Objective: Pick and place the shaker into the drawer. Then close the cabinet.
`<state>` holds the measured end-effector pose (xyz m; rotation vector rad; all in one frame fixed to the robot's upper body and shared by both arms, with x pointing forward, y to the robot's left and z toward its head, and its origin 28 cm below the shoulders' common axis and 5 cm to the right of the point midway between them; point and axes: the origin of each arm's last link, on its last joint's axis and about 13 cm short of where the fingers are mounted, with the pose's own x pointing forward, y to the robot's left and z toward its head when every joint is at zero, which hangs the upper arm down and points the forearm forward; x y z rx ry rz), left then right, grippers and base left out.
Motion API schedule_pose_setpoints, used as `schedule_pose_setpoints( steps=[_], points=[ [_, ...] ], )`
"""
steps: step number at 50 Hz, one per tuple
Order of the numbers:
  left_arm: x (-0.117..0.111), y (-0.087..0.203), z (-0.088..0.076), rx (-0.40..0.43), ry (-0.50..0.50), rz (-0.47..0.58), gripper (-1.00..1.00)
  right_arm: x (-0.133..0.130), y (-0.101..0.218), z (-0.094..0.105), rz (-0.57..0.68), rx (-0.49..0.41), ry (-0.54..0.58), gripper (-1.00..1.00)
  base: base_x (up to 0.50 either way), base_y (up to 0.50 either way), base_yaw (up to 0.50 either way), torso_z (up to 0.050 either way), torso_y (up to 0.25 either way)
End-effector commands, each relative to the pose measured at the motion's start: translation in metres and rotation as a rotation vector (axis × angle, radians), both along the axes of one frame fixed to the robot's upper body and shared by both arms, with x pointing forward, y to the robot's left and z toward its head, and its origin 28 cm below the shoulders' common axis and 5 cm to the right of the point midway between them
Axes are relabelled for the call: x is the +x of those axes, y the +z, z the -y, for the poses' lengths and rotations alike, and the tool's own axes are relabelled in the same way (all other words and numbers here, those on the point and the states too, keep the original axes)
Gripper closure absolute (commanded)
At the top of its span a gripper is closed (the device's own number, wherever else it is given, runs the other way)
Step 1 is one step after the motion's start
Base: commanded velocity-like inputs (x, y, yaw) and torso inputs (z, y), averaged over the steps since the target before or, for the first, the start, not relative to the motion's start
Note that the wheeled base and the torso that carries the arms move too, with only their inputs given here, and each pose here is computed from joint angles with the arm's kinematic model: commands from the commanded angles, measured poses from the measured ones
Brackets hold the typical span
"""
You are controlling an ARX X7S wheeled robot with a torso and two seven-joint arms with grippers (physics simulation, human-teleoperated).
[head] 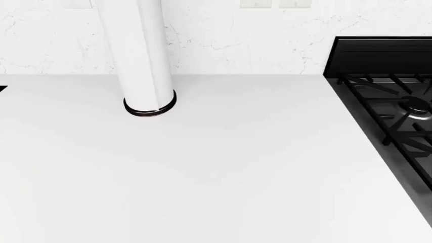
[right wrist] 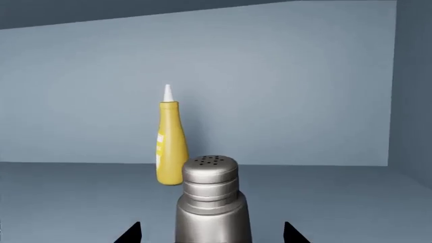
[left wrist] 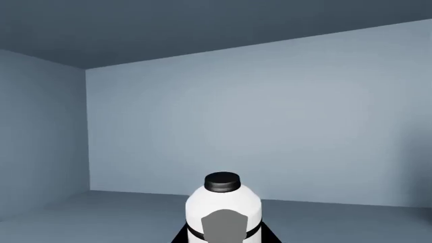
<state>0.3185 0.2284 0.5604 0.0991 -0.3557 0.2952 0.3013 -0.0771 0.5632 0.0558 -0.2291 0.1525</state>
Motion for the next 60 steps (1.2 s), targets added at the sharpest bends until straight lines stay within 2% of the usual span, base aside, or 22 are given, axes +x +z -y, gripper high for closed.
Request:
schedule_pose_setpoints(
  steps=[1,14,32,33,50,60],
  points=[
    [-0.006,0.007,0.002,0.005,0.005,0.027,1.0,0.007,-0.005,0.001,-0.011,0.01,0.021,-1.0,0.0,0.0,0.0,0.0,0.0],
    [-0.003,0.004,-0.002,0.0,0.008,0.019,1.0,0.02,-0.017,0.002,-0.044,0.008,0.012,-1.0,0.0,0.0,0.0,0.001,0.001],
    [-0.002,0.002,-0.006,-0.007,0.015,0.013,1.0,0.024,-0.026,-0.003,-0.097,-0.032,0.008,-1.0,0.0,0.0,0.0,0.0,0.0],
    [-0.001,0.002,-0.006,-0.007,0.015,0.013,1.0,0.025,-0.027,-0.002,-0.099,-0.033,0.004,1.0,0.0,0.0,0.0,0.0,0.0],
    [0.0,0.0,-0.004,-0.006,0.014,0.01,1.0,0.024,-0.025,0.001,-0.096,-0.043,-0.005,1.0,0.0,0.0,0.0,0.0,0.0],
    [-0.001,0.002,-0.004,-0.011,0.002,0.019,1.0,0.014,-0.002,0.002,0.108,-0.133,-0.069,1.0,0.0,0.0,0.0,0.0,0.0]
  ],
)
